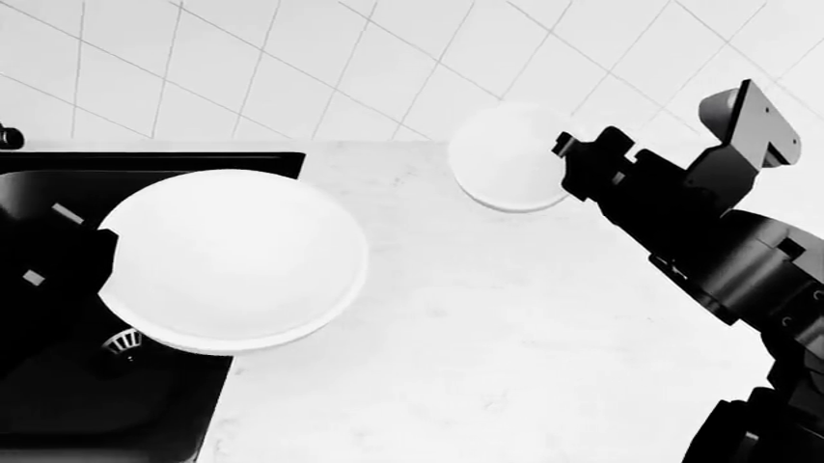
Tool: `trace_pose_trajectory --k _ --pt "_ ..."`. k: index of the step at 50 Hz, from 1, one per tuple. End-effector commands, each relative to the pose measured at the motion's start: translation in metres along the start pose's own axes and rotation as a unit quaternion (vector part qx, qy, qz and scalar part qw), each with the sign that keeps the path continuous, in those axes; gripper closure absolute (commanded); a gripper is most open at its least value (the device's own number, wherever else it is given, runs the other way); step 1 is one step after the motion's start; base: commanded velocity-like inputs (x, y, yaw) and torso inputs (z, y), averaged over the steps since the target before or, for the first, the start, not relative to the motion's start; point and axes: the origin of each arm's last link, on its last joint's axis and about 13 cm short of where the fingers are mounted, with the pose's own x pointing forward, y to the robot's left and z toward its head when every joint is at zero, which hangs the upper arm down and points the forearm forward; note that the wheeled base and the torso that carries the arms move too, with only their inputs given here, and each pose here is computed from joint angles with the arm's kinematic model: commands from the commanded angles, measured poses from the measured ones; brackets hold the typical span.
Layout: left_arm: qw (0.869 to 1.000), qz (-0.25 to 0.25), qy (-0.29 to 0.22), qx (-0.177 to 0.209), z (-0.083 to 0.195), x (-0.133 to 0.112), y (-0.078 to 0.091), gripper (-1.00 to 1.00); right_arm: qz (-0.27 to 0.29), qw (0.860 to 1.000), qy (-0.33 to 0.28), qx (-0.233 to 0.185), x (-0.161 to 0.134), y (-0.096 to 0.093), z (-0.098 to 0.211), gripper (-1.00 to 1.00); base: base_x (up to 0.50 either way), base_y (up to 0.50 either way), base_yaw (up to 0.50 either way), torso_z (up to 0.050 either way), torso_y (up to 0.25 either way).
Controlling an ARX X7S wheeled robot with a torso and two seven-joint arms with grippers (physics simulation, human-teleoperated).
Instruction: Stack the bowls in the sink.
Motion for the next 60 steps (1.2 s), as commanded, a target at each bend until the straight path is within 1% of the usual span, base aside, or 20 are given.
trace_pose_trajectory --k 1,45,55,60 --pt "1.000 -0.004 -0.007 -0.006 0.0022 -0.0012 -0.0007 1.00 0.010 1.000 -0.005 0.000 -0.0002 0.0018 0.0020 1.00 0.00 0.36 0.00 0.000 0.000" --pt "1.000 0.001 -0.010 -0.009 0.0019 -0.0037 0.0026 1.00 0.015 1.000 -0.011 -0.008 0.0013 0.0044 0.0023 1.00 0.00 0.37 0.00 0.000 0.001" --pt "1.000 0.000 -0.010 -0.010 0.0022 -0.0058 0.0023 1.00 0.021 1.000 -0.019 -0.005 -0.0045 0.0052 0.0057 1.00 0.00 0.01 0.00 0.000 0.001" --pt "1.000 0.001 -0.011 -0.009 0.0023 -0.0046 0.0017 1.00 0.032 0.999 -0.024 -0.018 -0.0074 0.0087 0.0066 1.00 0.00 0.00 0.00 0.000 0.000"
